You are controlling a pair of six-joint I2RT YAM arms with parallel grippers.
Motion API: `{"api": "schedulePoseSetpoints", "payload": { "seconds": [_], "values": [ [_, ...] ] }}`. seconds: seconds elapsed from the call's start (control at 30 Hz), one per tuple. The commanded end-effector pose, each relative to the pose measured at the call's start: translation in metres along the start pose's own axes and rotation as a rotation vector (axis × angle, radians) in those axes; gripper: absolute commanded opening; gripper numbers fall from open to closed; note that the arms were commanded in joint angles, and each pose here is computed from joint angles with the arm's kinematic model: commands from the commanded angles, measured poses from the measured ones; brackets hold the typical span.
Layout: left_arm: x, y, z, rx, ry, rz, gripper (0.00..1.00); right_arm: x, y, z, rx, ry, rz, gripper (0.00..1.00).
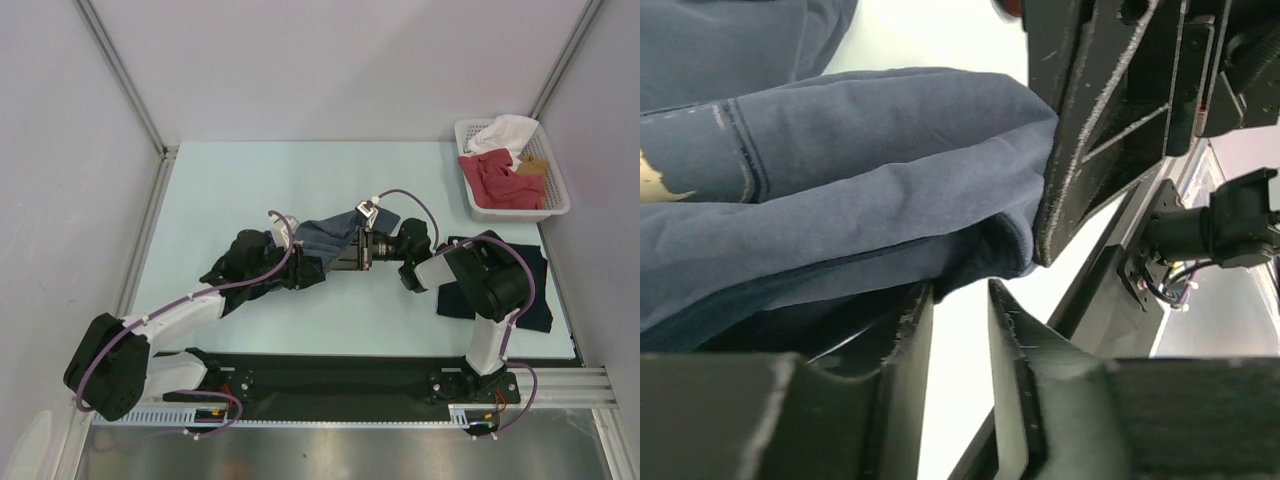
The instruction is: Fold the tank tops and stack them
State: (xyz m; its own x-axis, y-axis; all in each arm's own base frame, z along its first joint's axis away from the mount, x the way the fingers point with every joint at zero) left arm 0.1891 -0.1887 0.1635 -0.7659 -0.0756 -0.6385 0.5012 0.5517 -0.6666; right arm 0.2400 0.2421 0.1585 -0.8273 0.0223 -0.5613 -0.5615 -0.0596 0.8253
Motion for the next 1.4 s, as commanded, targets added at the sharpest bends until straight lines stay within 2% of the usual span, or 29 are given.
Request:
{"api": "schedulePoseSetpoints", "payload": {
  "seconds": [0.0,0.2,0.3,0.33,0.63,1.03,1.07,1.1,1.17,1.2,1.33,1.37],
  "values": [
    [-0.016,-0.014,0.001,0.094,-0.049,0.08,0.31,-0.01,0.016,-0.001,-0.104,-0.056,-0.21,0.0],
    [-0.019,-0.015,0.002,0.095,-0.057,0.088,0.23,-0.009,0.017,-0.001,-0.105,-0.055,-0.207,0.0],
    [-0.02,-0.015,0.003,0.094,-0.063,0.086,0.09,-0.01,0.017,-0.001,-0.107,-0.055,-0.21,0.0],
    [-0.021,-0.015,0.003,0.094,-0.064,0.088,0.0,-0.009,0.017,0.0,-0.109,-0.054,-0.211,0.0],
    [-0.019,-0.02,-0.017,0.041,-0.105,0.109,0.0,-0.011,0.012,-0.004,-0.086,-0.077,-0.201,0.0],
    [-0.014,-0.027,-0.028,0.077,-0.113,0.118,0.0,-0.01,0.002,-0.004,-0.023,-0.084,-0.179,0.0],
    [-0.012,-0.025,-0.027,0.067,-0.109,0.112,0.04,-0.01,0.001,-0.004,-0.02,-0.084,-0.178,0.0],
    [-0.011,-0.023,-0.026,0.063,-0.105,0.106,0.19,-0.01,0.001,-0.004,-0.019,-0.085,-0.181,0.0],
    [-0.006,-0.019,-0.023,0.062,-0.102,0.096,0.35,-0.01,0.001,-0.004,-0.021,-0.085,-0.179,0.0],
    [-0.007,-0.019,-0.023,0.068,-0.11,0.088,0.5,-0.01,0.001,-0.004,-0.028,-0.085,-0.178,0.0],
    [-0.007,-0.017,-0.022,0.048,-0.13,0.072,0.71,-0.009,0.001,-0.004,-0.043,-0.083,-0.169,0.0],
    [-0.008,-0.017,-0.022,0.04,-0.14,0.07,0.73,-0.009,0.0,-0.003,-0.043,-0.083,-0.167,0.0]
  ]
}}
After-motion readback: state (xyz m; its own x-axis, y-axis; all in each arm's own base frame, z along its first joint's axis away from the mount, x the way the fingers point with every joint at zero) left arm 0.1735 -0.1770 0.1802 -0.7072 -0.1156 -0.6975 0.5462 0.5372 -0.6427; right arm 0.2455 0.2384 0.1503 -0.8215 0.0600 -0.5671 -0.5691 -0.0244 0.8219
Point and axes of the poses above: each gripper's point midway between its finger pads, its own z axis out along the fingers, its own y axis along the line the jaws close on, x = y × z, the point moved 9 cm from there along -z, back along the fingers, and after that the axes turned 4 degrees about -z, right-handed, at the moved point
